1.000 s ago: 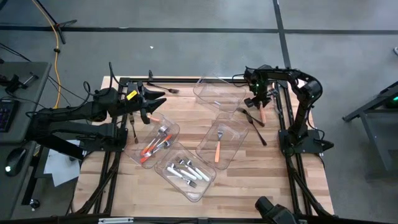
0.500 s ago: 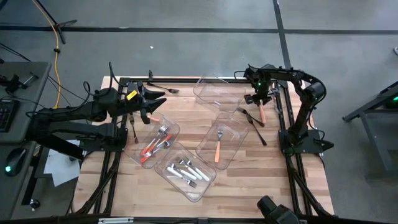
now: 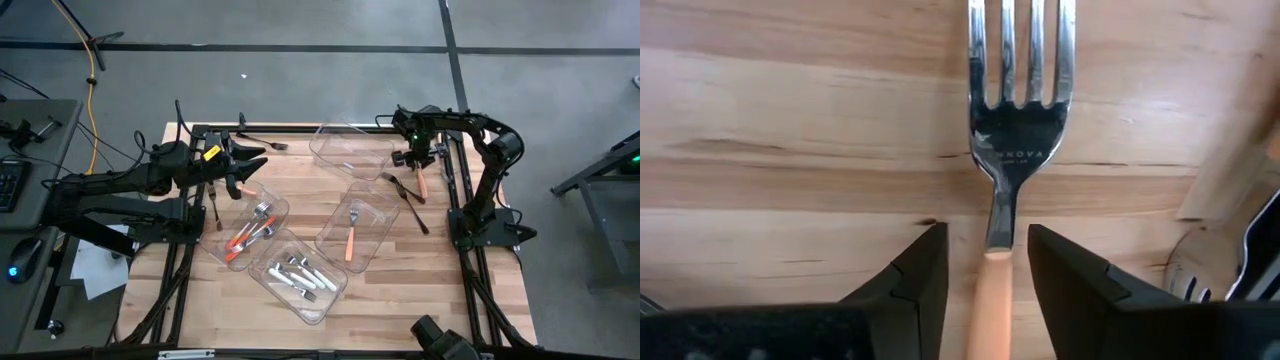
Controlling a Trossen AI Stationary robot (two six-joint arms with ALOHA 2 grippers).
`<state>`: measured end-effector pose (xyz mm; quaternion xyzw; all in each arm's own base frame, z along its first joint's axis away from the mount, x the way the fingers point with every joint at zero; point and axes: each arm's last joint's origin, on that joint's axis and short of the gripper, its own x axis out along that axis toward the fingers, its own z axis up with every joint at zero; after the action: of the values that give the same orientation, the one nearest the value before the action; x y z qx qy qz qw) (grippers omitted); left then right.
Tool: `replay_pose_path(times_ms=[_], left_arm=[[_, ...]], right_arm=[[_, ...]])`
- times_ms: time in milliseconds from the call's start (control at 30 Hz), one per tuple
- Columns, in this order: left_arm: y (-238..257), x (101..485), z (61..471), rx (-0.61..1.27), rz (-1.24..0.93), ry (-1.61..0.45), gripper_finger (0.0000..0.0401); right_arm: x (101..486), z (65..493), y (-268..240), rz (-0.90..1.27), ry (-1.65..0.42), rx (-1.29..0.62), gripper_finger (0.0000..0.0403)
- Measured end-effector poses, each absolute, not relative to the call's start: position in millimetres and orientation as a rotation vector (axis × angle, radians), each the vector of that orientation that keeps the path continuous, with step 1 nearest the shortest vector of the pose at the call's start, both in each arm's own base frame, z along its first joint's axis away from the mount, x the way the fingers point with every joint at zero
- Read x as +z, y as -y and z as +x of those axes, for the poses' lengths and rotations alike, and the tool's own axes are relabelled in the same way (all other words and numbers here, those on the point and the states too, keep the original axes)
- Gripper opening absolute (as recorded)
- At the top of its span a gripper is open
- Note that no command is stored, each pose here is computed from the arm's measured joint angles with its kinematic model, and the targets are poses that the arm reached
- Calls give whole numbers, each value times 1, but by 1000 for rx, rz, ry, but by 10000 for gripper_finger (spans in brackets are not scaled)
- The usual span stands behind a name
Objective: Sort silverware by color (type)
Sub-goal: Put the light orange fork into the middle right transparent bin
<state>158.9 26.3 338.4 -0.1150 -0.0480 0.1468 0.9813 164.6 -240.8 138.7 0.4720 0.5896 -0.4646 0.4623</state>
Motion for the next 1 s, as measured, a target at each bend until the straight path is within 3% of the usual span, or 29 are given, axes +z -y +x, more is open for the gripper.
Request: replay_pose_path(times_ms=[333, 533, 800, 1000], left_arm=[[-26, 339, 159, 295, -232, 97, 136], [-26, 338, 159, 295, -232, 97, 136], [-26, 339, 159, 295, -233, 97, 136], [-26, 339, 159, 295, -233, 97, 136]], right_arm=[[137, 169, 241, 1160, -1429, -1161, 14], [136, 169, 241, 1161, -1424, -1163, 25], [138, 169, 241, 1142, -1433, -1135, 9], [157, 165, 240, 1074, -1372, -1163, 5]])
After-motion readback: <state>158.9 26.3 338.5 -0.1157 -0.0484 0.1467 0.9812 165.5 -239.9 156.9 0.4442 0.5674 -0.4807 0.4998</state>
